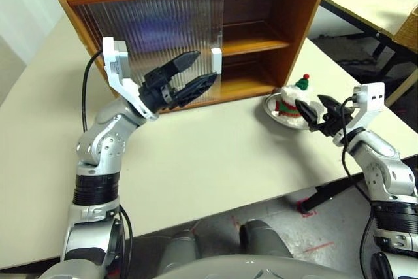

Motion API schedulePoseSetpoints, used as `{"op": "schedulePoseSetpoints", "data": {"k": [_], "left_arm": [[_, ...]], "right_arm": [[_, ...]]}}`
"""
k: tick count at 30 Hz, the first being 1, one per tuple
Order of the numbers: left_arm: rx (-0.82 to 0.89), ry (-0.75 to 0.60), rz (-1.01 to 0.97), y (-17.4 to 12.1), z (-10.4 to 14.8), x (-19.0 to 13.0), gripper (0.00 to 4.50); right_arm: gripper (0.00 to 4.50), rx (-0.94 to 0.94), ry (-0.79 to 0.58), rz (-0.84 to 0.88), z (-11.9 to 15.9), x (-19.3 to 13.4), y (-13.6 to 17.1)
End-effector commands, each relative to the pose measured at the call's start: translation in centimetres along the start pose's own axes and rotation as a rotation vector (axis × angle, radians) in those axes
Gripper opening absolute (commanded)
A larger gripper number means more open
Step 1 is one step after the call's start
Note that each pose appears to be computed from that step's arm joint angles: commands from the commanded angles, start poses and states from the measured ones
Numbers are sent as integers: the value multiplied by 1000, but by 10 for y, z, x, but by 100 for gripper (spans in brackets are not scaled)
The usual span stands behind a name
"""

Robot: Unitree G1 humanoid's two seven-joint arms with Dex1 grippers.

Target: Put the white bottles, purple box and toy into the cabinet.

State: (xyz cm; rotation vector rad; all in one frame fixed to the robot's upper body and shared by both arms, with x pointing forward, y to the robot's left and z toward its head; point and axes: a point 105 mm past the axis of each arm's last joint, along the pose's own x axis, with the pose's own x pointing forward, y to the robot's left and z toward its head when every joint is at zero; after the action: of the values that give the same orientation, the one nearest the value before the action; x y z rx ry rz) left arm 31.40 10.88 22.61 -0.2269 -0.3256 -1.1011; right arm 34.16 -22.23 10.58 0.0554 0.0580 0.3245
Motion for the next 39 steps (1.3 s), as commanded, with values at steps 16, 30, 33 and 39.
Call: {"op": "schedulePoseSetpoints", "data": {"k": [16, 30, 33, 39], "left_arm": [[43, 2, 14, -1, 7, -1, 450], [45, -4, 3, -2, 8, 2, 450], [44, -4, 1, -3, 8, 2, 450], [38, -1, -2, -2, 6, 3, 450]], "right_arm": [[447, 8, 50, 7, -14, 10, 4], [161, 11, 50, -1, -14, 9, 2], [46, 10, 49, -1, -14, 9, 2], [3, -13, 10, -8, -1, 9, -2]]}}
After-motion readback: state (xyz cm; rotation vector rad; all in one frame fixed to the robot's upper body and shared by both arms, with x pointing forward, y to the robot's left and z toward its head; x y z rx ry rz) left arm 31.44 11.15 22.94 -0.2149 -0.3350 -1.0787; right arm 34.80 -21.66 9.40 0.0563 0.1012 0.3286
